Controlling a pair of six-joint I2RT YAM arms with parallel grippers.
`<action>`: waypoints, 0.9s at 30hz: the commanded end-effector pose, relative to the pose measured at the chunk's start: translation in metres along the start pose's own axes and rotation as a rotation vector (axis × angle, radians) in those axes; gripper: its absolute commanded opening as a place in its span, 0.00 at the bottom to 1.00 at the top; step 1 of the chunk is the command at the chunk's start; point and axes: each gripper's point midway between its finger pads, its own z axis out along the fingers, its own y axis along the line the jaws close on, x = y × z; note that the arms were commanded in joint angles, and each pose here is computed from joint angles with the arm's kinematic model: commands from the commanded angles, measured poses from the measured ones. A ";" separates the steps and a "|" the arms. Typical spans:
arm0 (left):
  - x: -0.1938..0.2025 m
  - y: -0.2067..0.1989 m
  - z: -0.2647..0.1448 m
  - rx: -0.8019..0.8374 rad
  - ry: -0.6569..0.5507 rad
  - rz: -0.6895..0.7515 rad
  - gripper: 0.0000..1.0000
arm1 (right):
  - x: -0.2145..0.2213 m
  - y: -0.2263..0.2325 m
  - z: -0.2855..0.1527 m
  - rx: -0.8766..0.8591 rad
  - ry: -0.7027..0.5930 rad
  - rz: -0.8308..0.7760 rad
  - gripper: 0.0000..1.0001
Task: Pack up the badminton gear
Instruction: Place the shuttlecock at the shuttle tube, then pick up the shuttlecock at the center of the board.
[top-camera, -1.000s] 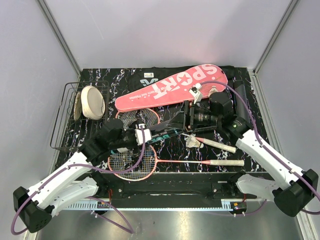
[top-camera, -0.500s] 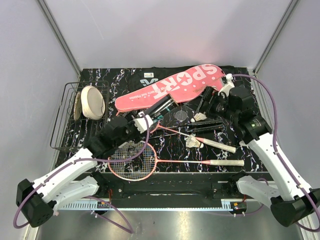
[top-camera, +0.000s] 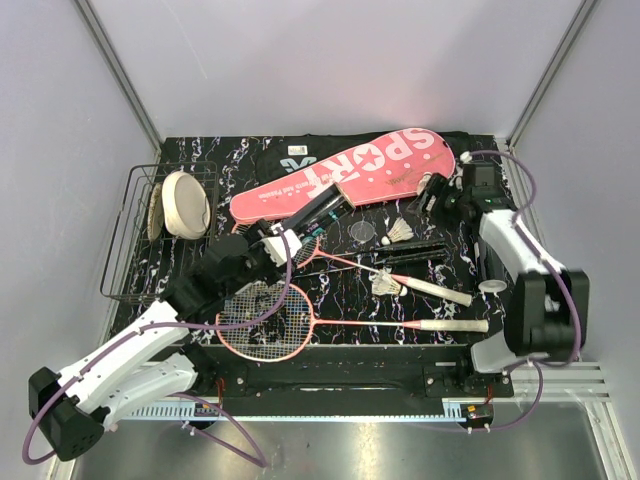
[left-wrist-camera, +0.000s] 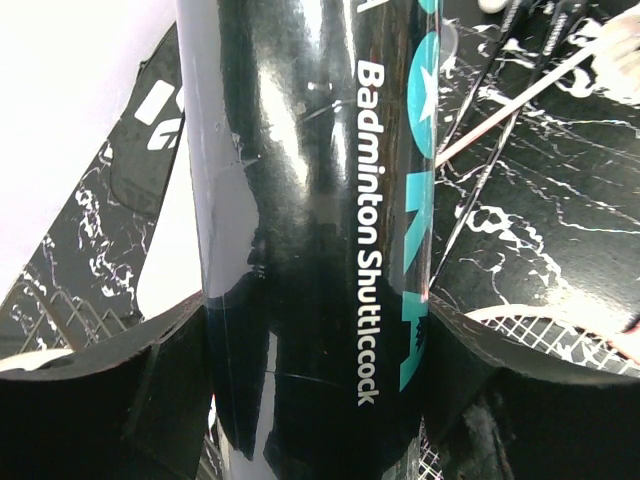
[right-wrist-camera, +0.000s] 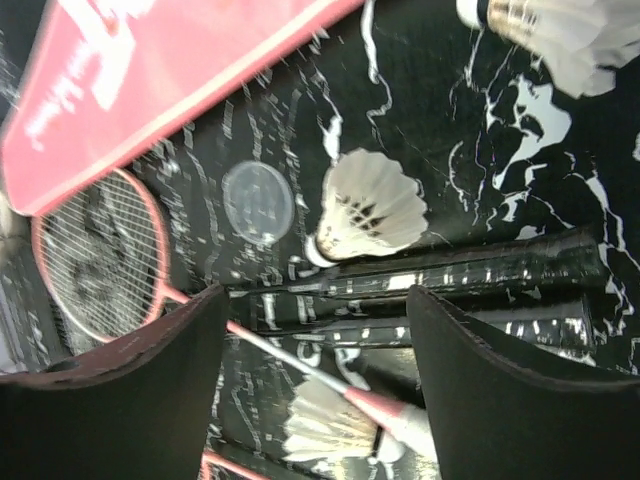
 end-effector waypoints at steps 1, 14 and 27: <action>-0.052 0.007 -0.009 0.030 -0.178 0.017 0.00 | -0.002 0.002 0.035 -0.092 0.065 -0.151 0.75; -0.062 -0.008 -0.010 0.119 -0.213 -0.003 0.00 | -0.003 -0.006 0.088 -0.174 0.117 -0.271 0.73; -0.062 -0.012 -0.007 0.145 -0.204 -0.008 0.00 | 0.033 -0.006 0.107 -0.260 0.269 -0.207 0.54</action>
